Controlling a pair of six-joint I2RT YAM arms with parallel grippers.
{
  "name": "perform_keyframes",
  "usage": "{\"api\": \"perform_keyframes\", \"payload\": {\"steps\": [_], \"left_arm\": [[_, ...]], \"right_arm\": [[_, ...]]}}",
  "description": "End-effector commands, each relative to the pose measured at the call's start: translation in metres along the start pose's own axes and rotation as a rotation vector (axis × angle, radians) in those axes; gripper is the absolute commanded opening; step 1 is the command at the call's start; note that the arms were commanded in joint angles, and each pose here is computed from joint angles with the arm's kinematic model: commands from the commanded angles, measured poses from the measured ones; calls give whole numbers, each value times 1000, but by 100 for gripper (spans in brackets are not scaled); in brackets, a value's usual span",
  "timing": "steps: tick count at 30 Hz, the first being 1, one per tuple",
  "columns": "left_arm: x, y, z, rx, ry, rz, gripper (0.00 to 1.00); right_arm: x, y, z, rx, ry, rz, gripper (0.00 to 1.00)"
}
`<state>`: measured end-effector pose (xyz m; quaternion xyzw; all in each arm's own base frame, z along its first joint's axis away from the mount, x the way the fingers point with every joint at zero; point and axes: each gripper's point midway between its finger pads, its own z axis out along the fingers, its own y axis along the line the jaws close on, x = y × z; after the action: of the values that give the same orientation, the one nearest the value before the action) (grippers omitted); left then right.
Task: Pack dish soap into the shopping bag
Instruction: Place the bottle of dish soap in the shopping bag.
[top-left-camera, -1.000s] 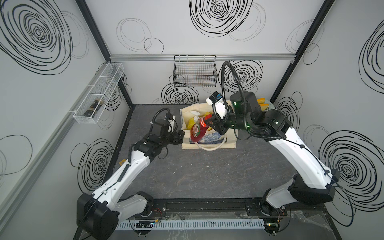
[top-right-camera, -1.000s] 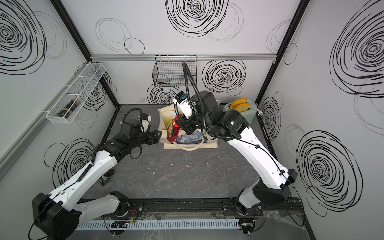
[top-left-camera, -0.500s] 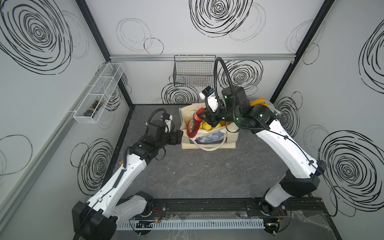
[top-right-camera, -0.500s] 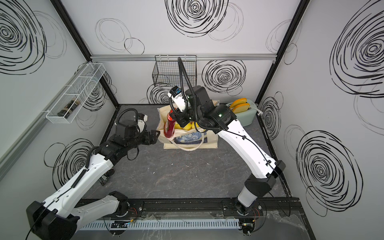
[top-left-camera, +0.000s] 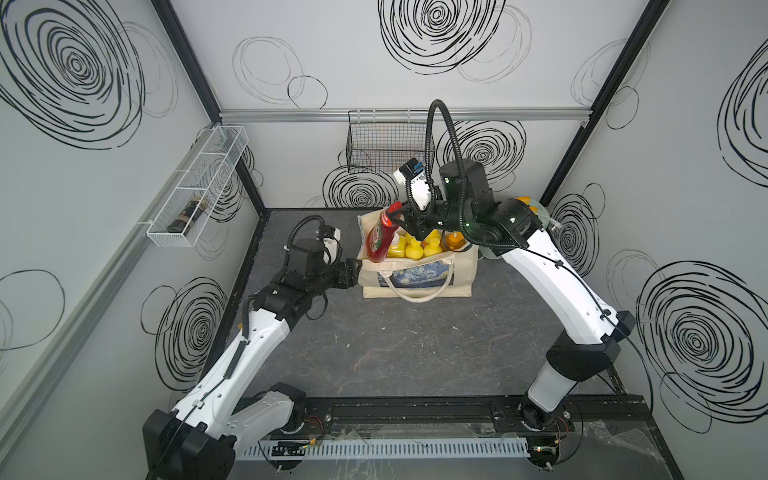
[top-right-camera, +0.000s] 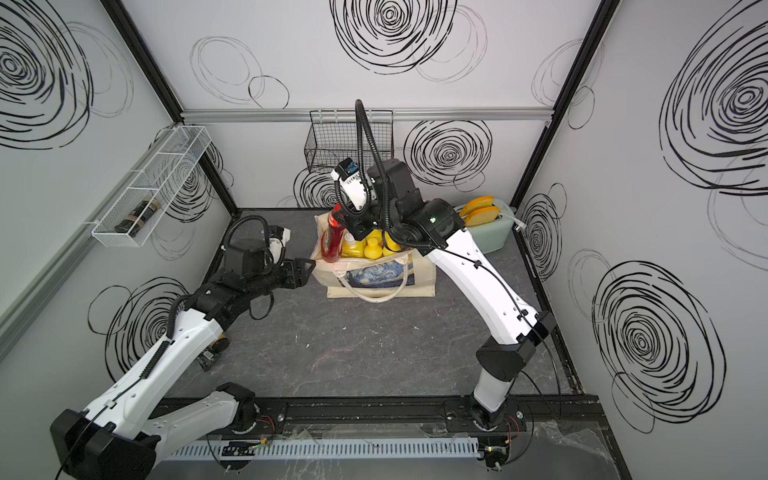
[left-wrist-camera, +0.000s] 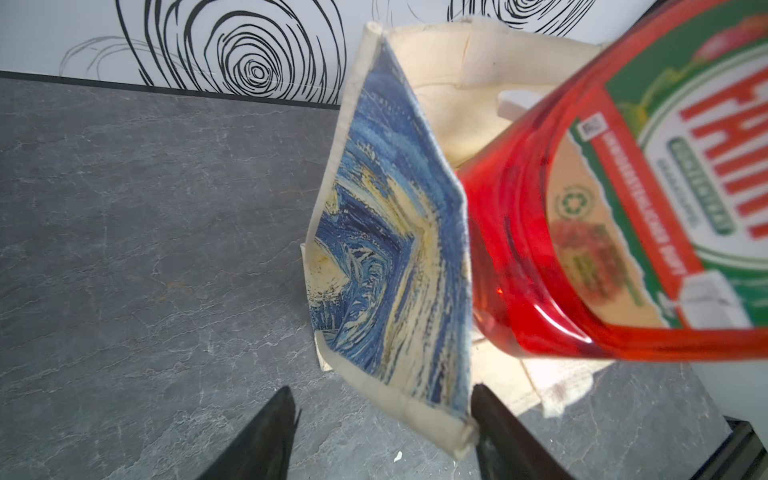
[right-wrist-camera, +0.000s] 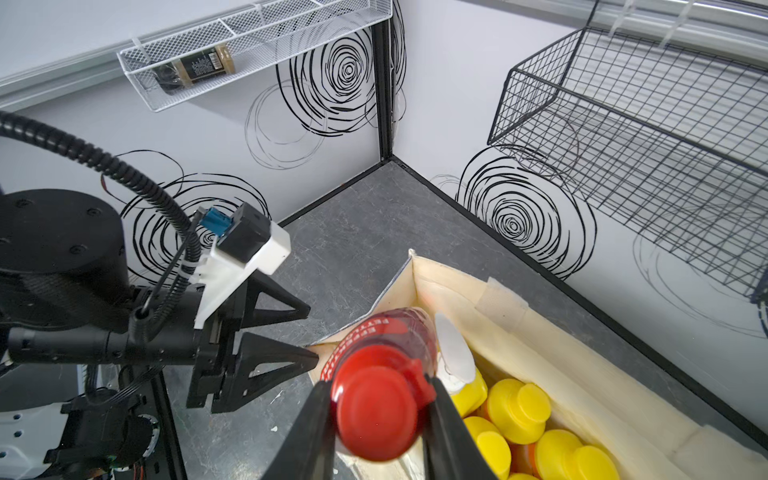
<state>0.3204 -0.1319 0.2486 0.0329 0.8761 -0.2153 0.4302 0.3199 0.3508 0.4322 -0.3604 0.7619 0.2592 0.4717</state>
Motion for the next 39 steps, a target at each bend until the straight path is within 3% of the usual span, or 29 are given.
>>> {"api": "perform_keyframes", "payload": {"steps": [1,7,16,22,33,35,39], "left_arm": [[5,-3,0,37,5,-18,59],[-2,-18,2,111,0,-26,38],[-14,-32,4,157,-3,-25,16],[-27,-36,0,158,-21,-11,5],[-36,-40,-1,161,-34,7,5],[-36,-40,-2,155,-36,11,10],[-37,-37,-2,141,-39,21,40]], "right_arm": [[-58,-5,-20,35,-212,-57,0],[-57,-6,-9,36,-217,-56,0],[-63,-5,-4,32,-263,-40,0],[-53,-3,17,112,-246,-62,0],[-45,-1,40,182,-199,-68,0],[-45,-3,41,190,-193,-62,0],[-41,-9,49,194,-156,-43,0]]}}
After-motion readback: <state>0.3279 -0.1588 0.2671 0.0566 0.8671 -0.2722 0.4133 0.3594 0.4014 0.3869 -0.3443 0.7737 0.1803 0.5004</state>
